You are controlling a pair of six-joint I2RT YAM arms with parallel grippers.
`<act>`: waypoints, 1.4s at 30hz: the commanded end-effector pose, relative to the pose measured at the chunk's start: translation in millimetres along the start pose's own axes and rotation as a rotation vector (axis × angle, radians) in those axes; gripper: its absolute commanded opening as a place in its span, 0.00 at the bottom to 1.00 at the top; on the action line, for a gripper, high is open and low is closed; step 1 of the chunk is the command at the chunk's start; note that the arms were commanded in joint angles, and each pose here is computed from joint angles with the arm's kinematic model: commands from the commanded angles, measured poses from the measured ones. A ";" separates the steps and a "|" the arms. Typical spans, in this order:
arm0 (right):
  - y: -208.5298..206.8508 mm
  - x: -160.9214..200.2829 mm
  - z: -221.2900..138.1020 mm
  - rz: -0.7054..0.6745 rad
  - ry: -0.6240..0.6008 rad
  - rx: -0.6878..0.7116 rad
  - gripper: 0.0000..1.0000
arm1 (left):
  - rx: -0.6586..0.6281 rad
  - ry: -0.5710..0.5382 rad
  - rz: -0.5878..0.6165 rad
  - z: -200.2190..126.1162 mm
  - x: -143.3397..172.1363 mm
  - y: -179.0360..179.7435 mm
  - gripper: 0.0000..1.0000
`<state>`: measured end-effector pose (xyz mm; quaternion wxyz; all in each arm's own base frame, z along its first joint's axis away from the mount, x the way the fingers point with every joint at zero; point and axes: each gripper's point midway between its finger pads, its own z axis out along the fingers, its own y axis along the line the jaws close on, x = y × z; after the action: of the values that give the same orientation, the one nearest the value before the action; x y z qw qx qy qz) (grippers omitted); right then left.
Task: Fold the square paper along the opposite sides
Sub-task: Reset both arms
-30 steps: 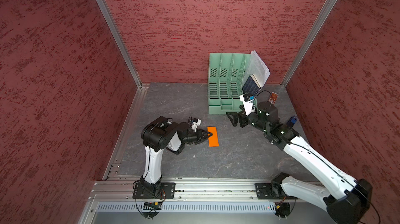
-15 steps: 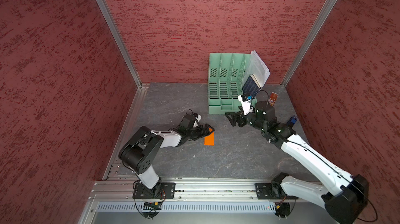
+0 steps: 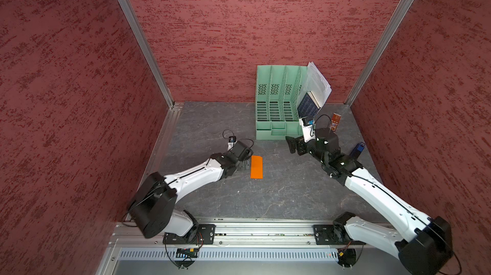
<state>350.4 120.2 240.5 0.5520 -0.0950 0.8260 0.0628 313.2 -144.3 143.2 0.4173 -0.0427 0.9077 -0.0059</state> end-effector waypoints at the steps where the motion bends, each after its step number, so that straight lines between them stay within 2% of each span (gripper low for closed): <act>1: -85.6 -7.6 -5.6 0.084 -0.153 0.325 0.98 | -0.216 -0.395 -0.056 -33.2 -75.6 79.3 1.00; 4: -125.4 19.8 -2.5 0.133 -0.236 0.440 0.99 | -0.160 -0.554 -0.223 -34.6 -84.9 131.6 1.00; 7: -134.3 43.5 15.5 0.105 -0.239 0.461 0.99 | -0.117 -0.654 -0.227 -29.1 -74.9 149.4 1.00; 11: -127.1 71.6 49.9 0.050 -0.172 0.410 0.98 | -0.194 -0.598 -0.102 -7.4 -53.8 158.5 1.00; 14: -122.4 92.4 66.2 0.035 -0.148 0.370 0.98 | -0.190 -0.586 -0.089 6.1 -43.2 161.2 1.00; 17: -134.1 104.0 69.9 0.128 -0.141 0.292 0.98 | -0.181 -0.575 -0.115 21.8 -40.4 166.1 1.00; 21: -136.5 106.3 67.5 0.136 -0.162 0.287 0.98 | -0.188 -0.622 -0.069 35.2 -55.1 166.4 1.00; 25: -139.2 106.1 65.0 0.142 -0.170 0.306 0.99 | -0.108 -0.519 -0.003 70.6 -54.5 151.8 1.00; 28: -139.4 105.9 65.4 0.141 -0.170 0.311 0.98 | -0.075 -0.450 -0.041 85.6 -55.8 159.2 1.00; 30: -139.5 106.1 65.1 0.141 -0.169 0.313 0.98 | -0.037 -0.447 -0.042 85.7 -54.3 156.4 1.00; 32: -139.6 105.5 65.1 0.141 -0.170 0.313 0.99 | 0.038 -0.465 0.010 87.5 -48.6 143.1 1.00; 35: -139.4 105.6 65.2 0.141 -0.171 0.311 0.99 | 0.022 -0.505 0.034 81.3 -46.4 139.0 1.00; 42: -139.1 105.6 65.2 0.138 -0.170 0.311 0.99 | 0.019 -0.490 0.032 82.1 -44.6 138.8 1.00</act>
<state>401.2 -14.3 113.1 0.6116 0.0565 0.7887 -0.0280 392.0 3.4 107.6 0.6110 -0.0363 0.7908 0.0058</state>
